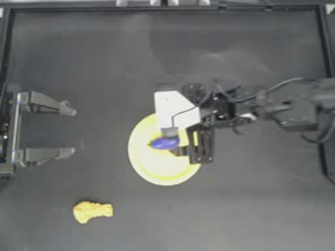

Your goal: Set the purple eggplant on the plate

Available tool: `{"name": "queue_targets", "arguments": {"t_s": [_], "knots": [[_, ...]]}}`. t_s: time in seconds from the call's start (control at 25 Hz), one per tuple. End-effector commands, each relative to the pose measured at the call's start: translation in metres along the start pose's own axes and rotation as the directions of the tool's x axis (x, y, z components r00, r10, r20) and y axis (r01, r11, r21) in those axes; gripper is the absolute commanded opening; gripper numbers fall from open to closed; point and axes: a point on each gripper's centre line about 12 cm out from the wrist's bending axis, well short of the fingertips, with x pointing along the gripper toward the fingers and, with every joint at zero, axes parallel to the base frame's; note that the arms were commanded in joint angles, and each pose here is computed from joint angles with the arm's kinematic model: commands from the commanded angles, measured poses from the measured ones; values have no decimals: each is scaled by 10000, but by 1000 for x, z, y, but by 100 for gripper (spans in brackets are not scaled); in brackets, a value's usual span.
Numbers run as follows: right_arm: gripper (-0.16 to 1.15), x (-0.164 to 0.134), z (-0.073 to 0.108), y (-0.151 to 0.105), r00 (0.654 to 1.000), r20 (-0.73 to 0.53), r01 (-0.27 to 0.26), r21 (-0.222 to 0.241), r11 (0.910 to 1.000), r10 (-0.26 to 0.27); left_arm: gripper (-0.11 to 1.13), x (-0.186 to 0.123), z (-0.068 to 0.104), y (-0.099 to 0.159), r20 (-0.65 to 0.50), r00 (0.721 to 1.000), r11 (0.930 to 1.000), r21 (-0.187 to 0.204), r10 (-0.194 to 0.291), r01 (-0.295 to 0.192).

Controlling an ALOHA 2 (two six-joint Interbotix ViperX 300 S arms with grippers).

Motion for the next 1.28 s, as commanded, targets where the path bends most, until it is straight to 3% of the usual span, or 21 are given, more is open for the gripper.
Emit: {"name": "queue_targets", "arguments": {"t_s": [0.04,0.56,1.28], "knots": [[98,-37,8,0,9891,1459,156,173,9997,-180,103,3,5,0,92,10000,10000,30,2,-2],[98,-80,-16,4,9302,3624,460,440,9980,-589,103,2,8,0,184,9998,10000,59,17,-18],[98,-127,-59,11,7844,6105,702,886,9936,-1099,103,2,9,2,215,9997,9999,66,93,-94]]}}
